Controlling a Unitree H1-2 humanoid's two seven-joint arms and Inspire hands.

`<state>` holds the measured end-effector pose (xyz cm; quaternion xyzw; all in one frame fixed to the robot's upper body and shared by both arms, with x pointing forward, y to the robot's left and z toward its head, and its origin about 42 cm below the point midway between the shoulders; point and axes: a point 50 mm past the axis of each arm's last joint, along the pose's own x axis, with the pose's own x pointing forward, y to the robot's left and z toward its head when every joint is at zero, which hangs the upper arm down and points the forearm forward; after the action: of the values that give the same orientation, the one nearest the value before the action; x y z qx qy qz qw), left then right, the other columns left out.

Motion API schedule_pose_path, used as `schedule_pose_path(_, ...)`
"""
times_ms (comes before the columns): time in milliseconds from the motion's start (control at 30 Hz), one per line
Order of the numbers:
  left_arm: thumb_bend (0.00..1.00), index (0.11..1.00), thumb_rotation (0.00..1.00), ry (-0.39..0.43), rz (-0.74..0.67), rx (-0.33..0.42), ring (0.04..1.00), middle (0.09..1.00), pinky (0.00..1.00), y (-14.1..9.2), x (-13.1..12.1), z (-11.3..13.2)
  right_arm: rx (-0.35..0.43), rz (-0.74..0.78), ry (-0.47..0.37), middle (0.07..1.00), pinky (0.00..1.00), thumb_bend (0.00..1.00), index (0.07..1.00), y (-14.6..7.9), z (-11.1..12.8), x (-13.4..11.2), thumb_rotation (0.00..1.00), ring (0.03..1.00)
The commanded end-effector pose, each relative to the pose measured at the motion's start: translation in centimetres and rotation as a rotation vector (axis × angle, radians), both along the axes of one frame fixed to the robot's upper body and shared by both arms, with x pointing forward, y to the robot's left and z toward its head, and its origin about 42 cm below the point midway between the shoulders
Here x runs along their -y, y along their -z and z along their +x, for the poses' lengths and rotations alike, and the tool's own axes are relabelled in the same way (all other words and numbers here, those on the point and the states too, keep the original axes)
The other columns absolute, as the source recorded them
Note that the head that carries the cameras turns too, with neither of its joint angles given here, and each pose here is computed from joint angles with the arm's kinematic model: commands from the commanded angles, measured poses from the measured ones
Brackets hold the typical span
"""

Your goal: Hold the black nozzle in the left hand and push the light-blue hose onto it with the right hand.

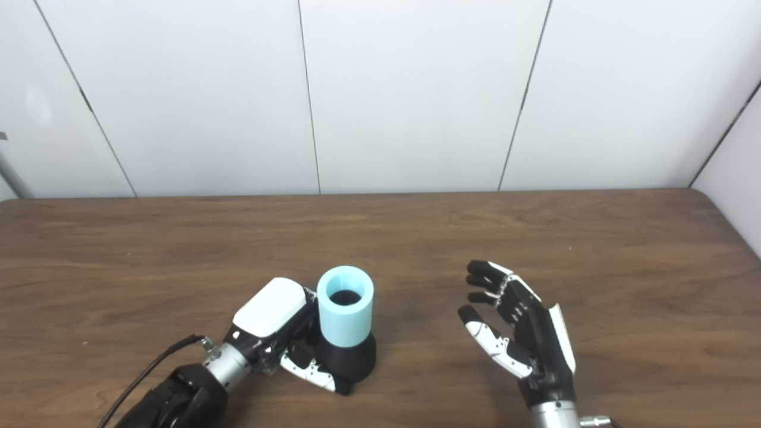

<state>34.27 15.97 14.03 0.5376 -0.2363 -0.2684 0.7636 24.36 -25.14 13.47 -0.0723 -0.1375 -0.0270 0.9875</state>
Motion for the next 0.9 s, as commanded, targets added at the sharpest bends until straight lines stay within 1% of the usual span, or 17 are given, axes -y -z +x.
schedule_pose_path(0, 0.52, 0.484, 0.00, -0.015, 0.004, -0.012, 0.351, 0.466, 0.26, 0.2, -0.3, 0.1, 0.050, -0.034, 0.004, 0.768, 0.65, 0.25, 0.718, -0.8, 0.4, 0.1, 0.30, 0.753)
schedule_pose_path(33, 0.52, 0.473, 0.00, -0.019, 0.003, -0.018, 0.426, 0.494, 0.32, 0.1, -0.3, 0.1, 0.046, -0.038, 0.006, 0.770, 0.66, 0.26, 0.719, -0.8, 0.4, 0.1, 0.32, 0.755)
schedule_pose_path(67, 0.52, 0.467, 0.00, -0.027, -0.001, -0.021, 0.473, 0.512, 0.36, 0.1, -0.4, 0.0, 0.042, -0.039, 0.007, 0.771, 0.66, 0.26, 0.720, -0.8, 0.4, 0.1, 0.33, 0.757)
schedule_pose_path(100, 0.72, 0.552, 0.00, -0.032, 0.000, -0.021, 0.550, 0.590, 0.42, 0.1, -0.4, -0.1, 0.041, -0.039, 0.008, 0.776, 0.67, 0.27, 0.723, -0.7, 0.5, 0.2, 0.34, 0.763)
schedule_pose_path(133, 0.85, 0.619, 0.00, -0.039, 0.006, -0.019, 0.618, 0.649, 0.47, 0.1, -0.5, -0.1, 0.040, -0.039, 0.010, 0.778, 0.67, 0.27, 0.725, -0.7, 0.5, 0.2, 0.34, 0.767)
schedule_pose_path(167, 0.93, 0.695, 0.00, -0.045, 0.010, -0.019, 0.693, 0.714, 0.52, 0.0, -0.5, -0.2, 0.039, -0.038, 0.012, 0.777, 0.68, 0.27, 0.723, -0.7, 0.5, 0.2, 0.33, 0.767)
schedule_pose_path(200, 0.97, 0.736, 0.00, -0.050, 0.016, -0.020, 0.735, 0.751, 0.55, 0.0, -0.6, -0.2, 0.037, -0.039, 0.017, 0.775, 0.67, 0.27, 0.722, -0.7, 0.6, 0.2, 0.33, 0.765)
schedule_pose_path(267, 0.99, 0.820, 0.01, -0.062, 0.026, -0.023, 0.812, 0.821, 0.66, 0.0, -0.6, -0.2, 0.032, -0.044, 0.024, 0.772, 0.67, 0.27, 0.721, -0.6, 0.6, 0.2, 0.32, 0.759)
schedule_pose_path(300, 1.00, 0.843, 0.02, -0.068, 0.031, -0.029, 0.830, 0.838, 0.69, 0.0, -0.7, -0.2, 0.028, -0.044, 0.025, 0.772, 0.66, 0.27, 0.720, -0.5, 0.6, 0.3, 0.32, 0.758)
schedule_pose_path(333, 1.00, 0.875, 0.06, -0.074, 0.036, -0.038, 0.859, 0.863, 0.73, 0.0, -0.7, -0.2, 0.023, -0.041, 0.025, 0.773, 0.66, 0.27, 0.722, -0.5, 0.6, 0.3, 0.33, 0.758)
schedule_pose_path(467, 1.00, 0.958, 0.21, -0.095, 0.042, -0.075, 0.935, 0.939, 0.83, -0.2, -0.9, -0.2, 0.002, -0.036, 0.029, 0.782, 0.67, 0.27, 0.731, -0.4, 0.7, 0.2, 0.34, 0.768)
schedule_pose_path(567, 1.00, 0.993, 0.28, -0.105, 0.035, -0.095, 0.976, 0.976, 0.87, -0.3, -1.2, -0.1, -0.003, -0.037, 0.036, 0.780, 0.67, 0.27, 0.733, -0.4, 0.7, 0.2, 0.33, 0.767)
schedule_pose_path(733, 1.00, 1.000, 0.32, -0.120, 0.022, -0.134, 1.000, 1.000, 0.93, -0.9, -1.7, -0.1, -0.011, -0.047, 0.046, 0.778, 0.66, 0.27, 0.725, -0.4, 0.7, 0.2, 0.32, 0.764)
schedule_pose_path(767, 1.00, 1.000, 0.33, -0.123, -0.013, -0.157, 1.000, 1.000, 0.94, -1.1, -1.9, -0.1, -0.015, -0.059, 0.052, 0.778, 0.66, 0.27, 0.726, -0.4, 0.7, 0.2, 0.32, 0.764)
schedule_pose_path(833, 1.00, 1.000, 0.36, -0.131, -0.080, -0.204, 1.000, 1.000, 0.98, -1.3, -2.3, 0.0, -0.021, -0.073, 0.060, 0.780, 0.67, 0.27, 0.730, -0.3, 0.8, 0.2, 0.34, 0.768)
schedule_pose_path(867, 1.00, 1.000, 0.37, -0.130, -0.138, -0.239, 1.000, 1.000, 0.99, -1.6, -2.7, 0.1, -0.026, -0.076, 0.067, 0.781, 0.67, 0.27, 0.731, -0.3, 0.8, 0.1, 0.35, 0.770)
